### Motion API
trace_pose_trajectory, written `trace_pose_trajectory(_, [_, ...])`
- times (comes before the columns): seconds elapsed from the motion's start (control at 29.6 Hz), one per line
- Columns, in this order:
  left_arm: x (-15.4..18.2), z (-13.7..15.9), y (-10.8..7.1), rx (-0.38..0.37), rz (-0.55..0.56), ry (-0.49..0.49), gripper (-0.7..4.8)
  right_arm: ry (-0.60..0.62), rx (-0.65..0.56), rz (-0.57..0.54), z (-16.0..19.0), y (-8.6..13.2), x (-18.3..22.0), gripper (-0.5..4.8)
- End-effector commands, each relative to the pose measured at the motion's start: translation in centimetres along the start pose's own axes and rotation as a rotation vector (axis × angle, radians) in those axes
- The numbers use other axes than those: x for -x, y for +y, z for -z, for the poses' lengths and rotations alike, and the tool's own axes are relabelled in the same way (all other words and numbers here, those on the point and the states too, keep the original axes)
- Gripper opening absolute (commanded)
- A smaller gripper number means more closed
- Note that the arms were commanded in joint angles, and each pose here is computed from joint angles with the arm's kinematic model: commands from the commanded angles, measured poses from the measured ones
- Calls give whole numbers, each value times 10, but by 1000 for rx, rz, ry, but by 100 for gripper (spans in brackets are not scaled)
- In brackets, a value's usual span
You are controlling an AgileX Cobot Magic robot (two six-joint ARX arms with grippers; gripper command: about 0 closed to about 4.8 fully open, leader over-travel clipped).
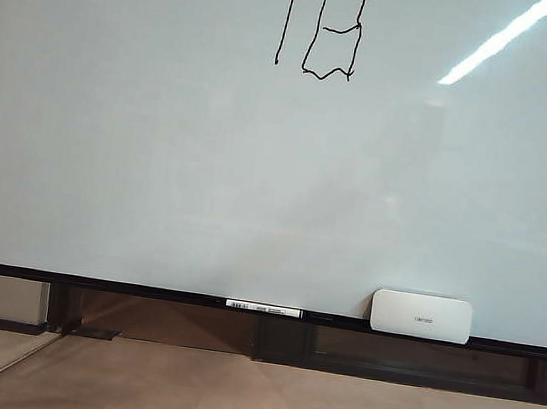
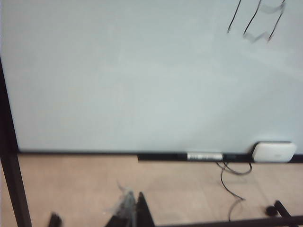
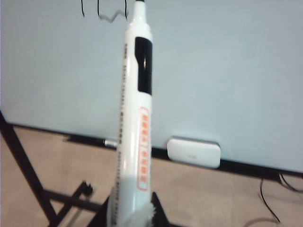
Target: Reach to the right to find the marker pen, pick it up, and write the number 18 on the whiteboard.
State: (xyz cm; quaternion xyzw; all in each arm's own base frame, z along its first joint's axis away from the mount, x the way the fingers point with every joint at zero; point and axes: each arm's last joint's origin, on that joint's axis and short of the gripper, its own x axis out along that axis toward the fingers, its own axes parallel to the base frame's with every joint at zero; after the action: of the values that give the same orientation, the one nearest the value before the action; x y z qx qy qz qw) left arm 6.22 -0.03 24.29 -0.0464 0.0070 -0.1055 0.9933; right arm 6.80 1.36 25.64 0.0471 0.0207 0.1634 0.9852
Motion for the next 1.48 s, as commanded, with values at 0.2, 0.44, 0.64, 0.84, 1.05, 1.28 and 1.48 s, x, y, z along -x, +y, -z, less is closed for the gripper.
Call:
trace_pose_trajectory(0.2, [-3,0,3,76,-47,-65,-5,0,-71,17,26,-6,-14,-1])
trace_pose_trajectory(0.44, [-9,13,4,31,-28,-26,-5,35,-62,27,39,-8,-18,-2])
trace_pose_trajectory(0.64, [-19,35,6,17,-5,18,-5,-9,-35,17,41,-7,-12,-2])
trace_pose_trajectory(0.84, [-25,49,5,-7,10,25,-5,13,-39,20,49,-8,-13,-2])
trace_pose_trajectory(1.05, [-30,63,4,-55,23,41,-5,63,-51,26,72,-12,-21,-2])
trace_pose_trajectory(1.28, [-36,80,6,-66,40,29,-5,37,-78,23,95,-16,-29,-2])
trace_pose_trajectory(1.48, [-36,80,6,-120,46,33,-5,51,-2,43,97,-17,-29,-2])
